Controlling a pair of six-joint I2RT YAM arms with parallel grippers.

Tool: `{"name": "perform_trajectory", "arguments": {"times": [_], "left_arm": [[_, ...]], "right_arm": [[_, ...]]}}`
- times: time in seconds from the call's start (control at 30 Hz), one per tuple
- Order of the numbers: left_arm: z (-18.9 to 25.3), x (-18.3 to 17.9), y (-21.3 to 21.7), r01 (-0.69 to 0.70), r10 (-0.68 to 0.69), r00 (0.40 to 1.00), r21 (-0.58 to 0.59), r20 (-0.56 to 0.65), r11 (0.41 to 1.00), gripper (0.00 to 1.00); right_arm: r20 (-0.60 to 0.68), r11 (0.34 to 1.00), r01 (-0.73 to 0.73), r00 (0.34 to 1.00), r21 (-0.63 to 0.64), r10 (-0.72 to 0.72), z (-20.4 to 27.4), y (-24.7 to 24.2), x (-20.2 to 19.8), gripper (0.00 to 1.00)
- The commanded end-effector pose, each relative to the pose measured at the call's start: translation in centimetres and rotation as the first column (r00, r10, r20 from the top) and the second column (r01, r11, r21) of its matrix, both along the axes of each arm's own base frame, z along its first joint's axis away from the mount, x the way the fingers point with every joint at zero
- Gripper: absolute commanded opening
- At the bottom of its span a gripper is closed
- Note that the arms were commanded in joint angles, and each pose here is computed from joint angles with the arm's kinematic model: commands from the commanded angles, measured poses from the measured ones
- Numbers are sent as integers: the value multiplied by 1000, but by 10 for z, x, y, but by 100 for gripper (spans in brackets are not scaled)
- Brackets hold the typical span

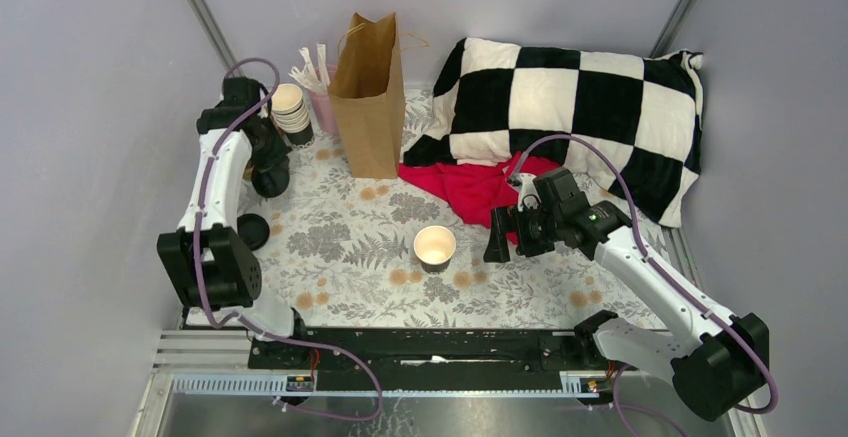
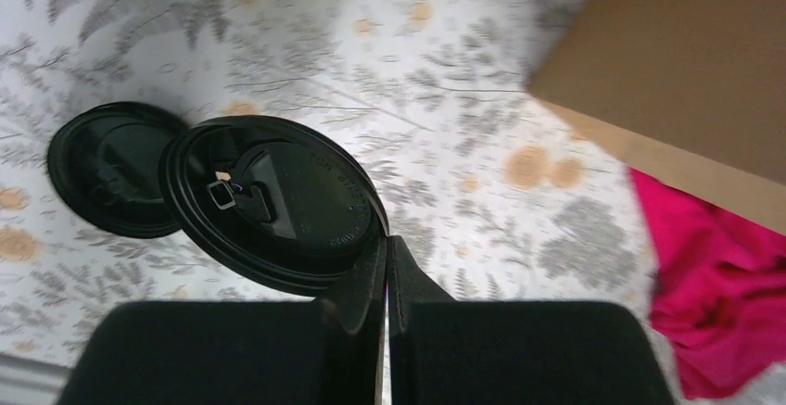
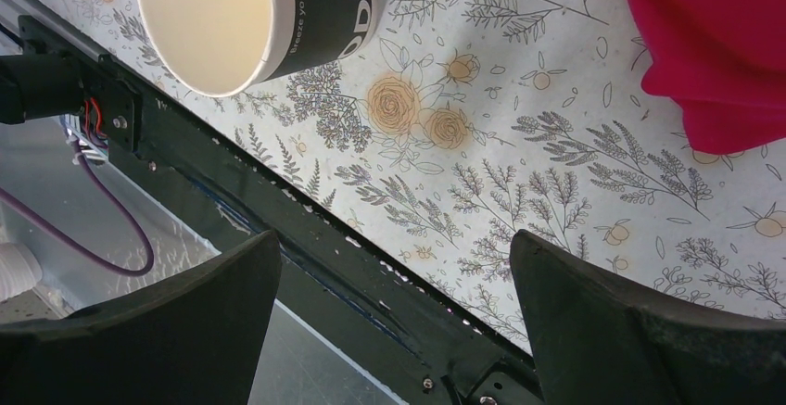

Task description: Pack the takeout coffee

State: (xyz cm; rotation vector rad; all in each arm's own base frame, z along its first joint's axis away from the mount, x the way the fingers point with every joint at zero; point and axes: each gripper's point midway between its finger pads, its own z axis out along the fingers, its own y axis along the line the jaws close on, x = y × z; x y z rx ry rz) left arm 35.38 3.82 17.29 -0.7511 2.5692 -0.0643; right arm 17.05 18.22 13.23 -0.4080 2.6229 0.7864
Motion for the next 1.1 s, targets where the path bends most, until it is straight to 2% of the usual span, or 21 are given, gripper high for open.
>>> {"name": "perform_trajectory", "arguments": {"times": [0.0,0.1,0.2,0.33,0.47,0.57,0.77,0.9,0.97,1.07], "left_arm": [[69,1,-48,57,-35,983,-119,180,991,0],[104,-1,-90,164,-101,954,-210,282,964,0],[137,-9,-143,311,-170,900,-319,402,895,0],[192,-28,-208,547,-234,757,-396,610,738,0],[237,-66,-249,743,-265,583,-373,768,555,0],[259,-92,-263,837,-243,469,-339,849,431,0],[295,-146,-272,950,-188,271,-231,944,209,0],[309,-181,-269,985,-142,158,-146,977,95,0],[309,-195,-268,991,-124,126,-120,984,53,0],[301,-205,-268,993,-116,117,-116,986,11,0]], "right_arm": [[74,1000,-10,997,6,9,22,4,13,100],[116,1000,15,993,11,-17,36,4,22,100],[158,998,23,987,58,-32,55,12,31,100],[204,993,-10,979,118,-15,83,26,43,100],[227,982,-41,974,185,-2,108,41,52,100],[236,953,-70,972,295,-1,135,57,52,100],[249,794,-131,968,593,-26,204,87,40,100],[276,686,-149,958,712,-78,245,90,36,100],[291,640,-169,953,749,-89,263,92,32,100],[309,586,-196,946,786,-97,284,96,26,100]]}}
